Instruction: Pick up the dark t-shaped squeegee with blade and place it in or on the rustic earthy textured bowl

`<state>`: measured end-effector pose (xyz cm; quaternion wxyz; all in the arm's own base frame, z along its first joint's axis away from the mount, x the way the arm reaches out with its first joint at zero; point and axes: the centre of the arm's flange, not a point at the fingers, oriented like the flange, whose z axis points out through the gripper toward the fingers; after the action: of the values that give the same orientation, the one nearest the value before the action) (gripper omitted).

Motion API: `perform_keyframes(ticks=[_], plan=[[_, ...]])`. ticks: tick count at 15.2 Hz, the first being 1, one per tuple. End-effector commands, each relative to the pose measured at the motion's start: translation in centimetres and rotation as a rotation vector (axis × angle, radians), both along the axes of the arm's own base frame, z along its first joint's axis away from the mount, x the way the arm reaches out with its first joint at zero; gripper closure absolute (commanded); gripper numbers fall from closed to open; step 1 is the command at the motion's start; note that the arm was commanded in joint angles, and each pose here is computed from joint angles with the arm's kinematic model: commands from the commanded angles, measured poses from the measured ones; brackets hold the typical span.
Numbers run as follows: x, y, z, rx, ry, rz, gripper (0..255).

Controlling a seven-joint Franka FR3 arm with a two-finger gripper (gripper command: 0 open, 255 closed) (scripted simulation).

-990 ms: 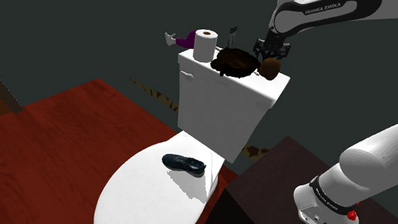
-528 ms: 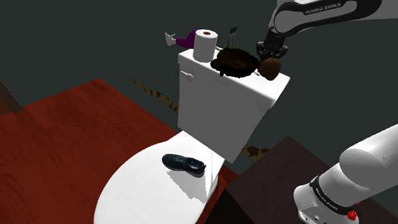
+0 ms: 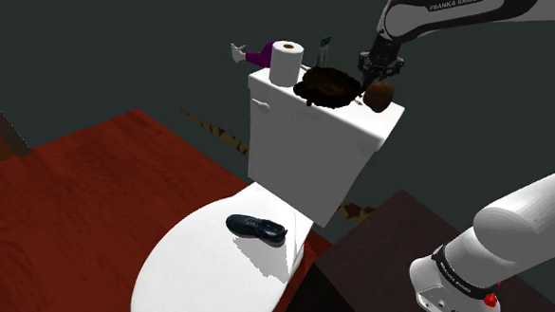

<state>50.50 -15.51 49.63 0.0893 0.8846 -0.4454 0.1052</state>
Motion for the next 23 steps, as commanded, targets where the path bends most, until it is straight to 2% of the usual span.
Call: perform_keyframes(ticks=[1,23], plan=[[0.0,-0.3,1.3,-0.002,-0.003,-0.004,255],[0.0,-0.3,12.9,-0.002,-0.003,-0.004,255]])
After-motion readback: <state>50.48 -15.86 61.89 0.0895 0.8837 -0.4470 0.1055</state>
